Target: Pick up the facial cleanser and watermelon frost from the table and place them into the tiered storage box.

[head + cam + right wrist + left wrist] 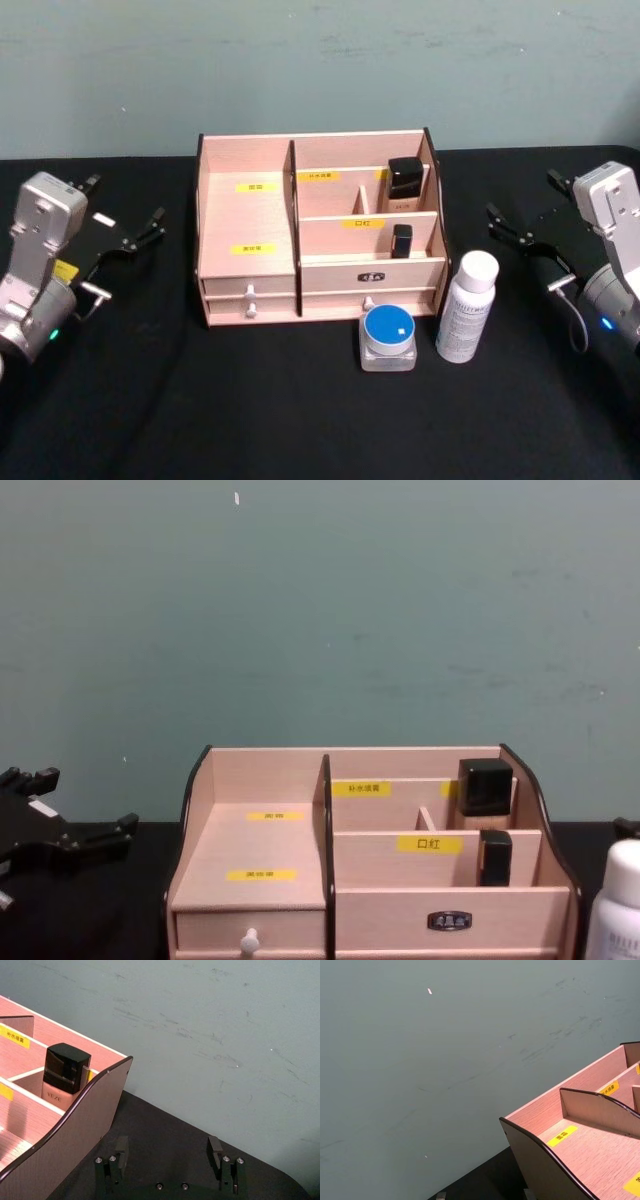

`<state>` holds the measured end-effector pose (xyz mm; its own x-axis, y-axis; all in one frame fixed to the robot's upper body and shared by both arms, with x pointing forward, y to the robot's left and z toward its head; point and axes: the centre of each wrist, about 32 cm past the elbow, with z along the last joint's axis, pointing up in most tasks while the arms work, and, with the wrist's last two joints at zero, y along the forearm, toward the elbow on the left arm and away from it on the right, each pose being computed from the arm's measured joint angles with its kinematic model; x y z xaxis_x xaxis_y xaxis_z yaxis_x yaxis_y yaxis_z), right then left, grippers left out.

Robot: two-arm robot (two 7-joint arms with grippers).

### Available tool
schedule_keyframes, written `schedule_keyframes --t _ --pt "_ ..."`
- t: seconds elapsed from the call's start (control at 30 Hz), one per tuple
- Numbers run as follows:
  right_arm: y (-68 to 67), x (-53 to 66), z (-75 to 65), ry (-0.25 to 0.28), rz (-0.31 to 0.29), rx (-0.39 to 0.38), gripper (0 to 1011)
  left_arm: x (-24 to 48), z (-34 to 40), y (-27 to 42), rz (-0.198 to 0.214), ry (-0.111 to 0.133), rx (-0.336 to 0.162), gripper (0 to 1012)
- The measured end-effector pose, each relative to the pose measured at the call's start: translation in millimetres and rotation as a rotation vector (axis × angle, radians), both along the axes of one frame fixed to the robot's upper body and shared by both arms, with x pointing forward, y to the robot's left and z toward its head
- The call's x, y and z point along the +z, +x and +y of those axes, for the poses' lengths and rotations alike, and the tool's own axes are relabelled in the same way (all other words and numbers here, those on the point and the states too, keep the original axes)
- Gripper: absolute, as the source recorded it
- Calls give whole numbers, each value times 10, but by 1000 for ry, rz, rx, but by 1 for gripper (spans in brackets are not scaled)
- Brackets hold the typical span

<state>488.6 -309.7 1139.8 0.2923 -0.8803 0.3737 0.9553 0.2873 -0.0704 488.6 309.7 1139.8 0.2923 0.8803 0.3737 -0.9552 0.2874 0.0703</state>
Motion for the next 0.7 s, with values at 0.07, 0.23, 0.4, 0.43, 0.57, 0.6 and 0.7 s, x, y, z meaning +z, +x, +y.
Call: schedule_keyframes --t 0.07,0.23,0.4,0.43,0.57,0.6,0.7 --pt "0 0 0 0 0 0 1002 0 0 0 0 0 0 1001" --pt "0 0 0 0 0 0 1002 0 0 0 0 0 0 1001" --pt "0 0 0 0 0 0 1003 0 0 0 0 0 0 1001" --pt "0 0 0 0 0 0 1003 0 0 0 0 0 0 1001" --pt "0 0 0 0 0 0 1002 0 0 0 0 0 0 1001" --pt "0 0 0 0 0 0 1002 0 0 0 0 0 0 1001" --pt "0 0 0 0 0 0 1002 0 0 0 0 0 0 1001"
